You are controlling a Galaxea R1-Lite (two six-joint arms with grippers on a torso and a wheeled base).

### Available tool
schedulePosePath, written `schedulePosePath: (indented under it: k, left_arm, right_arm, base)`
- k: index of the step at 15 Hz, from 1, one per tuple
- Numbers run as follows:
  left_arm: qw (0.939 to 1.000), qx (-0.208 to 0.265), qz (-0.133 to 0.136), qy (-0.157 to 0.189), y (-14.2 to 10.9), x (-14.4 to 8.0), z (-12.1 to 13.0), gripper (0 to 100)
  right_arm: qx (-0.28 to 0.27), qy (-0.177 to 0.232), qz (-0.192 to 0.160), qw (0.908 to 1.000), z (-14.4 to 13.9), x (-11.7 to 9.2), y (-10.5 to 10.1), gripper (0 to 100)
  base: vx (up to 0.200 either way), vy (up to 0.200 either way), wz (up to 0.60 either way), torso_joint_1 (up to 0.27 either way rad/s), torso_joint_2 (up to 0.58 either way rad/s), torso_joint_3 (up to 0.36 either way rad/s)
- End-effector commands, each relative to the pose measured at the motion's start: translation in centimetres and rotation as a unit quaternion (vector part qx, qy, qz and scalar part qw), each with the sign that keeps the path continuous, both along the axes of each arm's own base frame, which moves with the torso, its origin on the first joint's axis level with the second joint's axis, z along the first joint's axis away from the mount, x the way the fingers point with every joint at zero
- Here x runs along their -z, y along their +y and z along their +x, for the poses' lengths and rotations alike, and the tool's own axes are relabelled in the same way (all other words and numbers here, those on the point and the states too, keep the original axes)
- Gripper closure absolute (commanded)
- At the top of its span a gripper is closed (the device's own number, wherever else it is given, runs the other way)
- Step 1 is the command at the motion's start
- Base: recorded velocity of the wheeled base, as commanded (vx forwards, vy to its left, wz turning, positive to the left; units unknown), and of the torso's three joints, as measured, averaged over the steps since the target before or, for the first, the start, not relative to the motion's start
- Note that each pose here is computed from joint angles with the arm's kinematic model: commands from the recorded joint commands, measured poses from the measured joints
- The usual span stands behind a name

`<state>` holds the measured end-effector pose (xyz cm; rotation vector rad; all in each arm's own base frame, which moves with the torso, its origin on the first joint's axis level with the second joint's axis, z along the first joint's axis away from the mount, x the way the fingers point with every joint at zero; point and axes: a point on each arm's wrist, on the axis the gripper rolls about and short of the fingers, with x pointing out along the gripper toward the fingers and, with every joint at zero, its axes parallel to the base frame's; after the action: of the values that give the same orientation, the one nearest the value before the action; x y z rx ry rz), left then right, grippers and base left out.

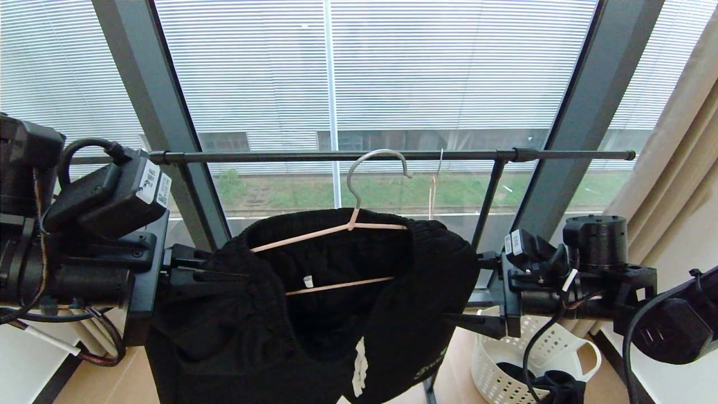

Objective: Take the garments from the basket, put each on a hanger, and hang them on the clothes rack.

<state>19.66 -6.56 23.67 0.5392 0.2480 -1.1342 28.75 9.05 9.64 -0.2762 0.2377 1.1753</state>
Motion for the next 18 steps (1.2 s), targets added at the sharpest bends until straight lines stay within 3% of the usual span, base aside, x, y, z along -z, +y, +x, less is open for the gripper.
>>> schedulePosePath:
  k: [1,2,10,18]
  left_arm:
    - [1.0000,0.000,0.000,0.001,0.0,0.0,0.1,100]
    - [1.0000,0.001,0.000,0.000,0.0,0.0,0.1,100]
    - [0.9992,-0.029,-0.023,0.014,0.1,0.0,1.2,100]
    - [0.9982,-0.054,-0.024,0.012,1.2,0.0,1.3,100]
  right_arm:
    - [0.002,0.008,-0.002,1.0000,0.4,0.6,0.0,0]
    - [0.011,0.011,-0.006,0.9999,0.7,0.9,-0.2,100]
    - [0.047,-0.011,-0.011,0.9988,1.8,0.4,-2.0,100]
    - [0.054,-0.016,-0.010,0.9984,1.9,0.2,-2.4,100]
  base:
    - [0.000,0.000,0.00,0.000,0.00,0.000]
    - [0.000,0.000,0.00,0.000,0.00,0.000]
    - [0.000,0.000,0.00,0.000,0.00,0.000]
    - [0.000,0.000,0.00,0.000,0.00,0.000]
